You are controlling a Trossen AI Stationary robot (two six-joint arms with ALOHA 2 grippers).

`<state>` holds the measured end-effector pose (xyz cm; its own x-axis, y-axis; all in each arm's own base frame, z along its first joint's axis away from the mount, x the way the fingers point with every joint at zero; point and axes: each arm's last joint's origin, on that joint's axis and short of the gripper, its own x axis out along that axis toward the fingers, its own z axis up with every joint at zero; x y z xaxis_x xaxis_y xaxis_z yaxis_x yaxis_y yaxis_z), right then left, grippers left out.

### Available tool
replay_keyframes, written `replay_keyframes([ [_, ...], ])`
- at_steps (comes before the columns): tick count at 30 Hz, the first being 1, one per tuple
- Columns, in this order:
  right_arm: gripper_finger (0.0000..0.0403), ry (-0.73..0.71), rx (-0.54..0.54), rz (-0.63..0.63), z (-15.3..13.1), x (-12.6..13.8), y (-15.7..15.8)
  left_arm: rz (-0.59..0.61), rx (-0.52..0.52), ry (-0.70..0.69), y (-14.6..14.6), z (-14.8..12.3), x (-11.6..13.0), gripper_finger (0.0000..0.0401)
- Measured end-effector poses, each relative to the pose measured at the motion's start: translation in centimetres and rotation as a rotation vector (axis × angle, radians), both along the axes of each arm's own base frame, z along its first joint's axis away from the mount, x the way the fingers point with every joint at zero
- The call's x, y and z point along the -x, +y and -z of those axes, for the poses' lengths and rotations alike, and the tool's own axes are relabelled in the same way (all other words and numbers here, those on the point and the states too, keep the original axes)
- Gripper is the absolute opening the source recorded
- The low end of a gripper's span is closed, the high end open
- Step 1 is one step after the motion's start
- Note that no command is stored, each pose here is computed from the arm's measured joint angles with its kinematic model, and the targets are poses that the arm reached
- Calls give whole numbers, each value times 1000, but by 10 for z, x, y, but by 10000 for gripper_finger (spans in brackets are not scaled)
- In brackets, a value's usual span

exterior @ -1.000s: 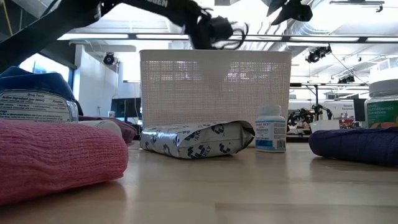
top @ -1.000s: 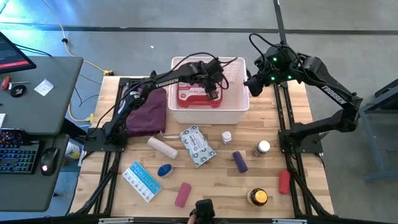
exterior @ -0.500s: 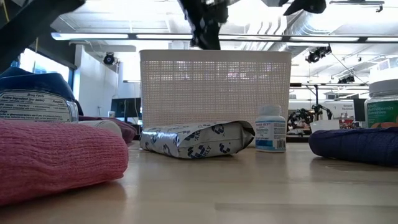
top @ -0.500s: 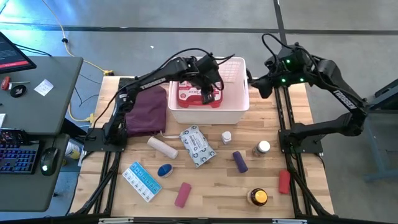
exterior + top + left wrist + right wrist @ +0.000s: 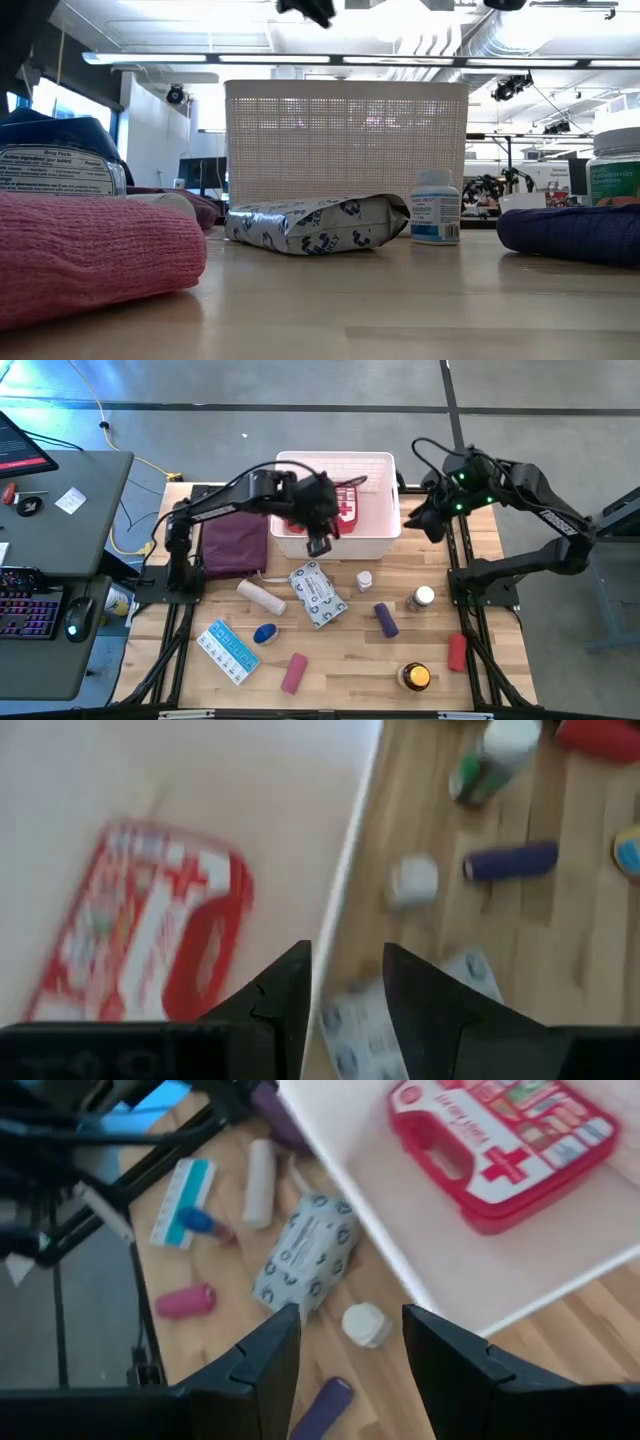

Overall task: Pick & place medical supplies in basket/bin
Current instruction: Put the white and blue pill organizer into the white bin

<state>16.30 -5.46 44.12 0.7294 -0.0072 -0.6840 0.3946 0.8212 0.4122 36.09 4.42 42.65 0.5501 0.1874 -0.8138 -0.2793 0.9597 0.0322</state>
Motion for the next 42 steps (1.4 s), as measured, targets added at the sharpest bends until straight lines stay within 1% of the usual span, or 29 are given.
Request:
replay_keyframes([
  [5,170,13,43,-64,0,-5,16,-85,80,135,-29,-3,27,161],
  [7,170,19,57,-73,0,-7,22,-85,112,117,-40,-3,26,161],
  [9,169,22,56,-79,1,-9,26,-51,157,119,-51,-6,32,161],
  [10,169,19,51,-82,1,-11,29,-40,160,110,-56,-8,34,161],
  [13,169,3,33,-90,0,-15,37,-4,139,107,-68,-10,37,161],
  [16,170,-33,-4,-91,-2,-23,47,73,118,119,-78,-8,35,161],
  [19,170,-56,-42,-102,-2,-30,57,150,87,126,-85,-10,39,161],
  [23,170,-75,-65,-84,-1,-44,71,235,97,126,-98,-12,44,161],
  [27,171,-121,-89,-63,4,-71,86,273,112,80,-111,-26,62,161],
  [30,177,-188,-123,-60,9,-101,101,263,144,45,-121,-35,76,161],
  [34,185,-298,-145,-67,22,-145,123,197,247,-12,-135,-51,103,161],
  [37,185,-374,-182,-80,34,-176,138,180,325,-41,-147,-60,124,161],
  [40,186,-413,-235,-98,47,-198,151,184,385,-44,-161,-64,138,161],
  [42,186,-410,-262,-115,57,-209,159,185,424,-42,-170,-67,148,161],
])
